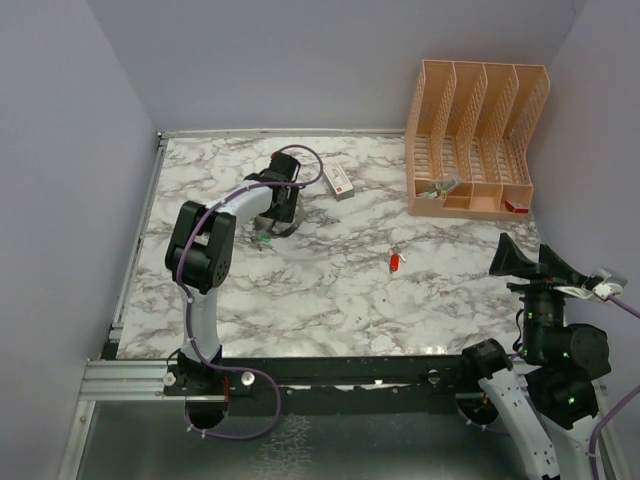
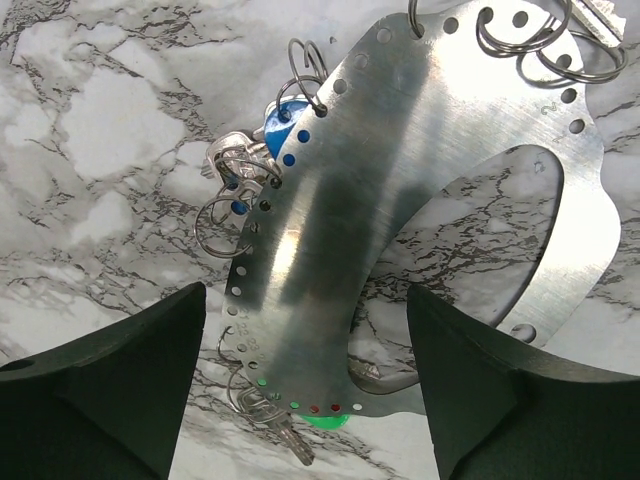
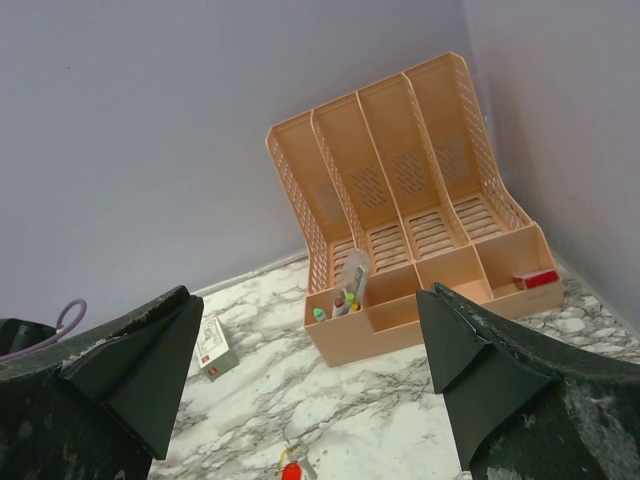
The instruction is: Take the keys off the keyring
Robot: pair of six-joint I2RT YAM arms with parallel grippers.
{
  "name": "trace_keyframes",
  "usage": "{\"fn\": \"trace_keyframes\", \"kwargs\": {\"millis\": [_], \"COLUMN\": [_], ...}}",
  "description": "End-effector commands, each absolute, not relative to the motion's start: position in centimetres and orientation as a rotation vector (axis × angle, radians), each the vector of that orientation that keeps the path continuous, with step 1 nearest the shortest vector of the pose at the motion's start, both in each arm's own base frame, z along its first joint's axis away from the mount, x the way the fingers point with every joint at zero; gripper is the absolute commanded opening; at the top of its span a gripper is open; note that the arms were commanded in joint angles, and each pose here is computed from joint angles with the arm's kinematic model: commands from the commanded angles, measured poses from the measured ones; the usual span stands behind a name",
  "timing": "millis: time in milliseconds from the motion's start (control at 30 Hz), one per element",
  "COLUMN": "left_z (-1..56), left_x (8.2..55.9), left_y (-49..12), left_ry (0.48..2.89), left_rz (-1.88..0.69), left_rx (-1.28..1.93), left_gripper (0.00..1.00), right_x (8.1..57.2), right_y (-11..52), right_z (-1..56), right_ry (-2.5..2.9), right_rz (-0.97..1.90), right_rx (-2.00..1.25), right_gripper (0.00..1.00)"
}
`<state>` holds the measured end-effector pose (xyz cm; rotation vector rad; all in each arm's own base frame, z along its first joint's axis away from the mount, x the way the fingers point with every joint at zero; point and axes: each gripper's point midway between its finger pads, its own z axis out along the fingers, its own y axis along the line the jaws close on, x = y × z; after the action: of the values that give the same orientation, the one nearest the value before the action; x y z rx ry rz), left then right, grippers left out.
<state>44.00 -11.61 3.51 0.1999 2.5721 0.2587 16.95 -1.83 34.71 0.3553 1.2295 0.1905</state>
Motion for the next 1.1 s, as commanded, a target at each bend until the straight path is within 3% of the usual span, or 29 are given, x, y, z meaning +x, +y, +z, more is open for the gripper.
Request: {"fn": "trace_keyframes", "kwargs": {"millis": [0,500,867,1067], "left_z": [1.9,1.9,2.5,2.5], "left_x": [43.5,44.2,43.7,42.8], "left_y": [-11.2,-7.7,-7.5,-7.7], "left_ry": [2.618,2.657,2.673,2.683], "left_rz": [0.229,0.124,-0.023,-0.044], "left_rx": [0.198,0.055,0.000,0.005], "left_gripper": [0.80,0.61,0.41,0.37], "right_x": [16.1,16.0,15.8,15.5], "right_y": [-2.4,-2.5,-2.5,-2.6], "right_z": [34.9,35.0,35.0,35.0], "right_ry": [1.193,1.188,1.182,1.178], "right_rz": [0.186,0.187,0.196,0.202], "right_rx": [0.369,0.373,0.373,0.374], "right_gripper": [1.00,1.00,1.00,1.00]}}
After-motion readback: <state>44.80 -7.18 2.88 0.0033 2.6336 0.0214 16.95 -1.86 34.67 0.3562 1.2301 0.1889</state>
